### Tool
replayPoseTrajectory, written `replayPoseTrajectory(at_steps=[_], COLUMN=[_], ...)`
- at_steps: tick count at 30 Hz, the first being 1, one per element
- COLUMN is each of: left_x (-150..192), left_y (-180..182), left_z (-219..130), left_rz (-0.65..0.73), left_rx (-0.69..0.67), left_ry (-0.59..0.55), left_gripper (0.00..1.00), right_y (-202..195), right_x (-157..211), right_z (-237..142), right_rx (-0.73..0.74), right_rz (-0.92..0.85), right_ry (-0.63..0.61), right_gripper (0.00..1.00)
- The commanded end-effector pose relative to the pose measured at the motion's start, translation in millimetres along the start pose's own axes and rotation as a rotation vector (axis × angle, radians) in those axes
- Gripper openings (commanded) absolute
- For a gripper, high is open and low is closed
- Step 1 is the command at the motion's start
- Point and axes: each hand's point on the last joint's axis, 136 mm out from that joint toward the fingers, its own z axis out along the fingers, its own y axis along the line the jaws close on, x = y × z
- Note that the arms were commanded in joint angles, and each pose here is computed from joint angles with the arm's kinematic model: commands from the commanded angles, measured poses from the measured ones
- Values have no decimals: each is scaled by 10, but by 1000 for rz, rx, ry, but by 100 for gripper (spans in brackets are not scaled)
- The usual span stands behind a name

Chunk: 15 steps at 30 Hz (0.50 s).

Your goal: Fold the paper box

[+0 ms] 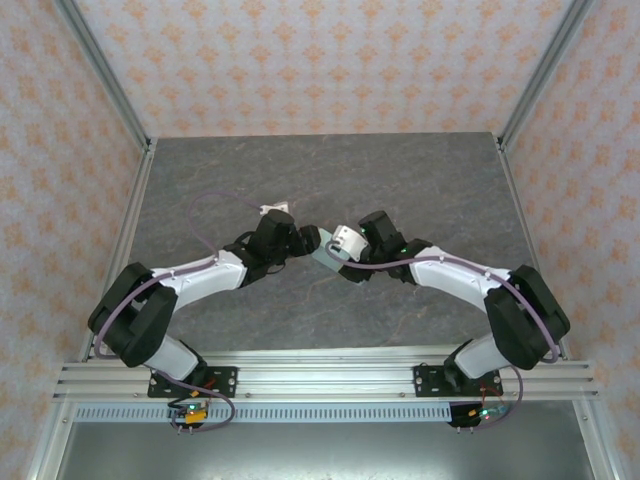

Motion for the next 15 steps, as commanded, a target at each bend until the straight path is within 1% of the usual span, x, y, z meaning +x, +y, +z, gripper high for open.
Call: replayPoseTrajectory(at_steps=[1, 4, 5, 7, 9, 10, 12, 13, 14, 15], left_x=[143, -131, -279, -552, -804, -886, -1006, -1032, -1044, -1043], left_y=[132, 79, 69, 39, 40, 58, 119, 146, 188, 240], left_z=[-190, -474, -639, -981, -1341, -1464, -1663, -1713, -1753, -1779], left_rz=[27, 47, 66, 102, 155, 178, 218, 234, 249, 262], left_rx=[-65, -86, -107, -133, -171, -193, -240, -257, -279, -304], left_ry=[84, 11, -38, -134, -231, -264, -320, -333, -340, -343], left_gripper=[78, 82, 84, 89, 95, 97, 100, 100, 100, 100], right_y=[-81, -171, -180, -131, 9, 81, 195, 217, 249, 289], right_x=[-176, -226, -222, -191, -101, -46, 86, 113, 116, 88], right_z=[-119, -172, -178, -168, -114, -89, -52, -51, -73, -105], right_rx=[90, 195, 218, 230, 215, 194, 150, 141, 124, 107], right_rz=[-119, -222, -268, -376, -517, -573, -648, -652, -648, -644], right_ry=[-26, -19, -5, 27, 73, 93, 140, 150, 144, 120], right_gripper=[44, 43, 43, 43, 48, 52, 65, 74, 100, 99])
